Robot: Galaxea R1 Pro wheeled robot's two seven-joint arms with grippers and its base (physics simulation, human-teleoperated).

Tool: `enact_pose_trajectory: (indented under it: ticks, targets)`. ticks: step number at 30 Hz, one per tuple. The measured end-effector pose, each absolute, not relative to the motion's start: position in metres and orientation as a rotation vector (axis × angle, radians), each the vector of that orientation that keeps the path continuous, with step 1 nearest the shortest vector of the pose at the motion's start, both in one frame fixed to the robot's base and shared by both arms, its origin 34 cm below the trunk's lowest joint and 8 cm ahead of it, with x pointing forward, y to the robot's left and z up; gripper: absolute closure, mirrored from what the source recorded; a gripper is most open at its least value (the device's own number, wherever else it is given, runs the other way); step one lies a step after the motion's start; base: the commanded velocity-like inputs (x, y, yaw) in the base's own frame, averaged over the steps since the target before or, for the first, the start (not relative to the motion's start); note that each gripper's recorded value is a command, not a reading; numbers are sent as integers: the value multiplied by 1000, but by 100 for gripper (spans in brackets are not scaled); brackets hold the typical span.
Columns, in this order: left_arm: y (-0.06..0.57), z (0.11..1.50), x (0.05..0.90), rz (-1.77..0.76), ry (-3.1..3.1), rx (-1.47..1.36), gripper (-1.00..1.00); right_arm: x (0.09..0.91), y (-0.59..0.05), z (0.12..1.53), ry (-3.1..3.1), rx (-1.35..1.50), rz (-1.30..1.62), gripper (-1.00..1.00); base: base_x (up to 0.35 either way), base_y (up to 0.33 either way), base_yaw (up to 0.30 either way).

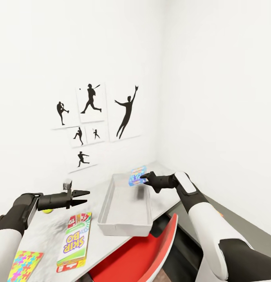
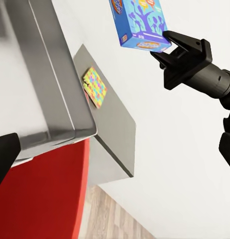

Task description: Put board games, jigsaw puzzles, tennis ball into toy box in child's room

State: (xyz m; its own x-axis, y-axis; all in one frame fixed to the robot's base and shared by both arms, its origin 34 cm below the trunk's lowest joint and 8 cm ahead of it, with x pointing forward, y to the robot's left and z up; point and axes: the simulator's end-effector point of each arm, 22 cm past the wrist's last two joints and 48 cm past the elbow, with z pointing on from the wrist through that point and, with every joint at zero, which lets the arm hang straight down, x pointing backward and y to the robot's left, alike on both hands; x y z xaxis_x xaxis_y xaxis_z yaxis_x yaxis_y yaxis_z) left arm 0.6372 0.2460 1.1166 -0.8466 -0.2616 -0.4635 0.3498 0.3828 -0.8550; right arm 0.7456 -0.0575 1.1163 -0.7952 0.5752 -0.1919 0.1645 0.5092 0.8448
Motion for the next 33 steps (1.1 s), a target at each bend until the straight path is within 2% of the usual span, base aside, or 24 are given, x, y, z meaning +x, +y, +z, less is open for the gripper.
enact_pose_trajectory:
  ticks: [11,33]
  targets:
    - [246,1117,637,-1490,2108,75,-100,746,-57,1117,2301,606,1220,100,91,-3,20]
    - [246,1115,638,-1491,2111,73,-100,746,-57,1115,2304,607,1221,100,3,0,0]
